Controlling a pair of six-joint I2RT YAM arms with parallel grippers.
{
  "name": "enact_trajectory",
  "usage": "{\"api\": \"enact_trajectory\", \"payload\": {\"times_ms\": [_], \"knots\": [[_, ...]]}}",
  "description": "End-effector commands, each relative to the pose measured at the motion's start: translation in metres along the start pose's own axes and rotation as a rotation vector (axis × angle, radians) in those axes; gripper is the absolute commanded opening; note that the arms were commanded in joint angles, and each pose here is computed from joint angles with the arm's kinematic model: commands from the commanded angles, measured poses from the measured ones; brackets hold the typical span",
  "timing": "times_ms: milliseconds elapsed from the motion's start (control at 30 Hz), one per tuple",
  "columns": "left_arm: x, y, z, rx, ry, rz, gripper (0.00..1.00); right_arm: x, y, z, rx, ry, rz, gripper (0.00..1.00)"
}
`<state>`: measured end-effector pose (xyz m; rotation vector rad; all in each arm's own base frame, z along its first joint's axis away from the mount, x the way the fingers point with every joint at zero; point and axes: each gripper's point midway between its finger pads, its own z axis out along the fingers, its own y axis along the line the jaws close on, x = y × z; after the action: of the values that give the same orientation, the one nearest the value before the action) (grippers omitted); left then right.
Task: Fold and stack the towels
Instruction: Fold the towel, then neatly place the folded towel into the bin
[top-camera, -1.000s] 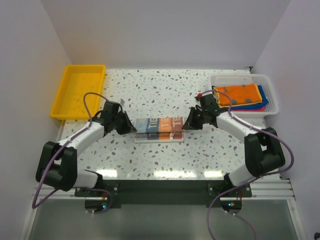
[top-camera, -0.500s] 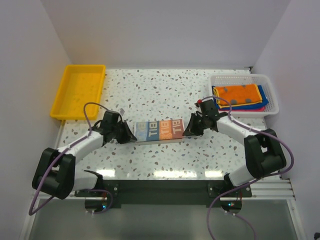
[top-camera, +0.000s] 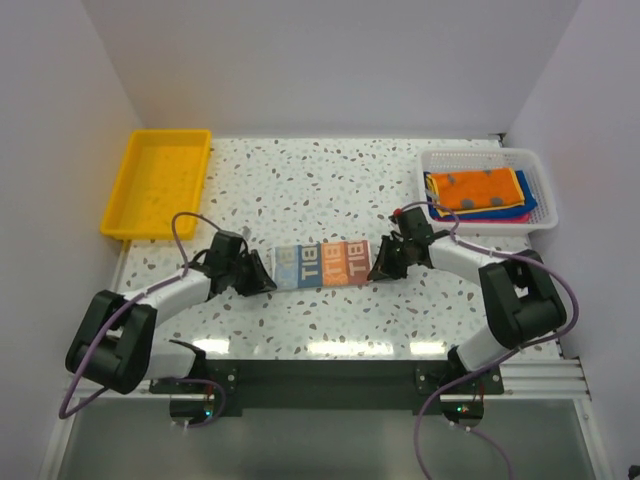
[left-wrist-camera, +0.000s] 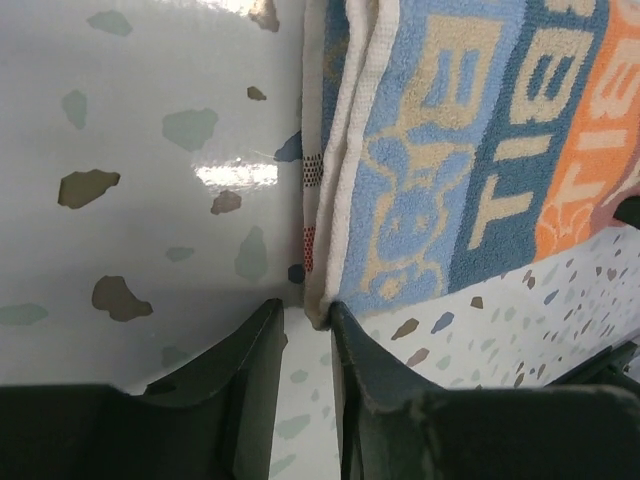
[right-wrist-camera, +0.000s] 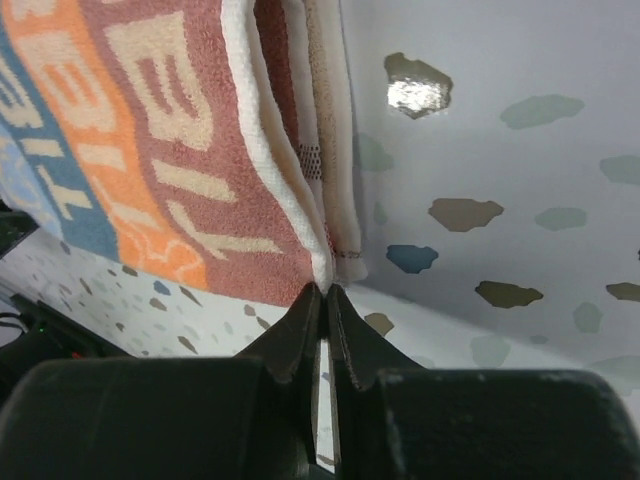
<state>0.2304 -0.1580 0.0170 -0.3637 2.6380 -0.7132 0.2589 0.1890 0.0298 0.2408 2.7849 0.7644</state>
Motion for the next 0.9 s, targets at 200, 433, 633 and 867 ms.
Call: {"api": "enact_trajectory", "payload": {"times_ms": [200, 433, 633, 867], "knots": [[-0.009, -0.002, -0.003, -0.011, -0.069, 0.023, 0.5, -0.018, -0.009, -0.007, 0.057, -0.096, -0.045, 0.34], [-0.04, -0.021, -0.043, -0.038, -0.176, 0.06, 0.61, -0.047, 0.014, -0.051, 0.065, -0.214, -0.138, 0.45], [-0.076, -0.071, -0.054, 0.064, -0.265, 0.108, 0.55, -0.065, 0.058, -0.05, -0.071, -0.23, -0.211, 0.31], [-0.06, -0.075, 0.012, 0.018, -0.144, 0.151, 0.47, -0.077, 0.054, 0.002, -0.072, -0.18, -0.193, 0.29]]}}
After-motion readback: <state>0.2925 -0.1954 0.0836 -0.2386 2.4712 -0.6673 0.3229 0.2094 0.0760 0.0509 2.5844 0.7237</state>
